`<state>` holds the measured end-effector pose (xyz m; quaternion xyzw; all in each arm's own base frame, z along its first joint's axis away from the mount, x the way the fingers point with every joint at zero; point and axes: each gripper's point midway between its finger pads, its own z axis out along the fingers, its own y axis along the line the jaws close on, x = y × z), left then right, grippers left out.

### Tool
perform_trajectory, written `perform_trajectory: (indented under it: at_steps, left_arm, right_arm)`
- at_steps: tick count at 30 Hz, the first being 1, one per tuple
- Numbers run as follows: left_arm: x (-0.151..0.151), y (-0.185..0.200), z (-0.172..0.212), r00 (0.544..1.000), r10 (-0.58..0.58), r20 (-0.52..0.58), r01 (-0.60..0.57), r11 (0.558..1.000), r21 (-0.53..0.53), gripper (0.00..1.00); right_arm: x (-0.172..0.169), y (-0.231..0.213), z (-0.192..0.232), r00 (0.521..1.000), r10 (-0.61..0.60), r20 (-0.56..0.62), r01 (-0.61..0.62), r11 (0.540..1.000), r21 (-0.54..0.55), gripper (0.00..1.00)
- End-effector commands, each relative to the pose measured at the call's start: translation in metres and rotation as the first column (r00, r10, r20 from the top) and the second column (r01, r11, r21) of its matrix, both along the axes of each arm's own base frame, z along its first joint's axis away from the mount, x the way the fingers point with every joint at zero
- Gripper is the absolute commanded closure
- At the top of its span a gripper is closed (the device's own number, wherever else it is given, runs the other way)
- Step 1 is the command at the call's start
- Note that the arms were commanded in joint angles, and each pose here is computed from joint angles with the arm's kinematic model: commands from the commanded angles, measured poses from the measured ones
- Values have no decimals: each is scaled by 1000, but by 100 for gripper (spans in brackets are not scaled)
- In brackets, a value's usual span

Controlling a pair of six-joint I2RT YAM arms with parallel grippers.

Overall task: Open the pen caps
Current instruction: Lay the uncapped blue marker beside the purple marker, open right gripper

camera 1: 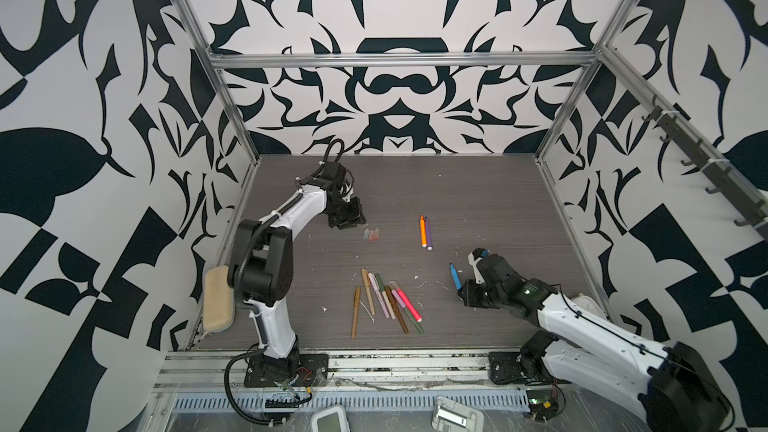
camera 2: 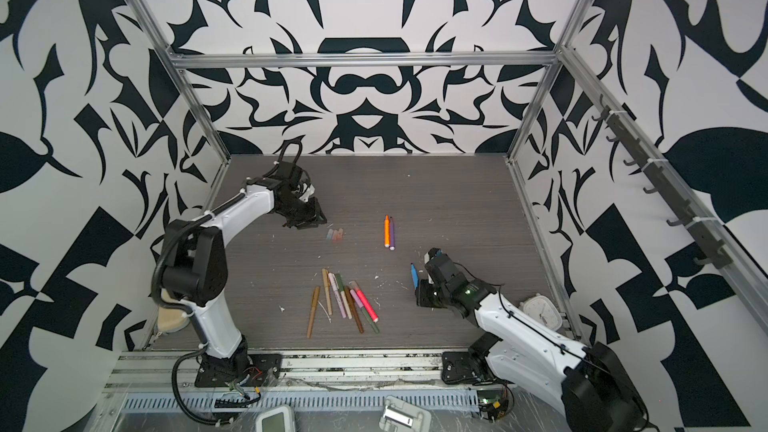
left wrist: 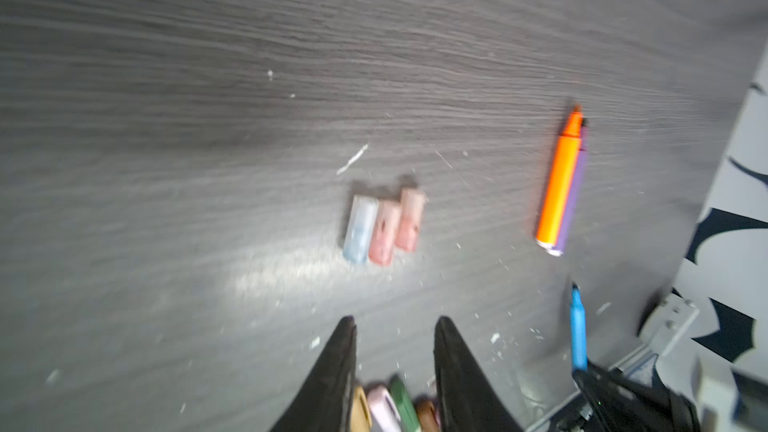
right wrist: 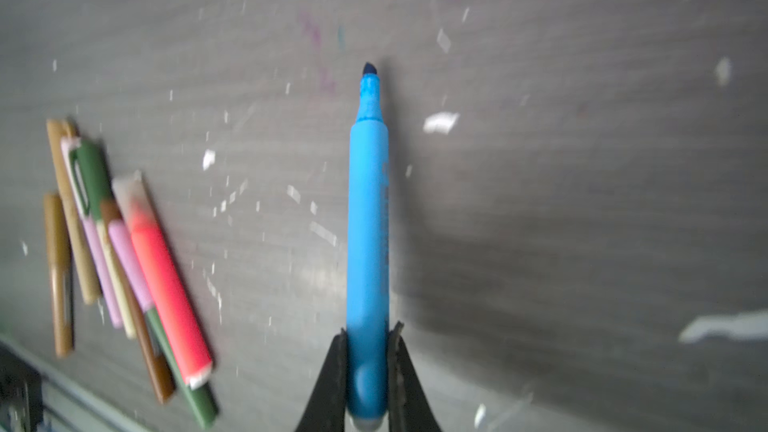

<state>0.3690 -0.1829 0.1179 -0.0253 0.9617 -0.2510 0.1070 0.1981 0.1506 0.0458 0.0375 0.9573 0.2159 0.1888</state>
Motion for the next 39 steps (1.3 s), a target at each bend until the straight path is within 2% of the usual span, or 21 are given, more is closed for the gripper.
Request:
perform_trajectory:
  at_steps: [1, 5, 7, 11, 14, 18, 24, 30, 34, 39]
  left_arm:
    - [-23, -3, 38, 997, -2, 76, 8, 996, -89, 65]
    - [-61, -9, 85, 988, 3, 155, 42, 957, -286, 61]
    - [-80, -3, 107, 982, 9, 187, 54, 943, -329, 61]
    - [-114, 23, 131, 965, 32, 259, 46, 956, -290, 58]
    - [-135, 40, 134, 951, 59, 304, 12, 974, -227, 56]
    - [-159, 49, 135, 945, 71, 319, -1, 976, -216, 54]
    - [-173, 58, 123, 942, 74, 328, -17, 985, -173, 53]
    - [-173, 60, 117, 941, 70, 330, -18, 987, -158, 53]
    - [-173, 60, 115, 942, 73, 329, -19, 986, -164, 53]
    - [-172, 59, 113, 943, 79, 323, -25, 986, -167, 53]
  right_arm:
    - [45, 13, 27, 993, -3, 115, -5, 998, 66, 100]
    - [82, 20, 30, 991, -9, 134, -1, 997, 74, 100]
    - [99, 29, 32, 990, 7, 142, -21, 995, 95, 100]
    - [128, 37, 27, 991, 18, 136, -26, 998, 59, 100]
    - [143, 43, 23, 991, 10, 131, -17, 998, 55, 95]
    - [155, 47, 17, 992, 4, 125, -11, 999, 53, 93]
    - [164, 52, 5, 996, -1, 94, -4, 999, 52, 85]
    - [171, 55, 4, 996, -4, 88, 0, 999, 53, 83]
    - [173, 58, 6, 996, -5, 92, -1, 998, 67, 65]
    - [173, 61, 9, 996, 3, 92, -10, 996, 83, 60]
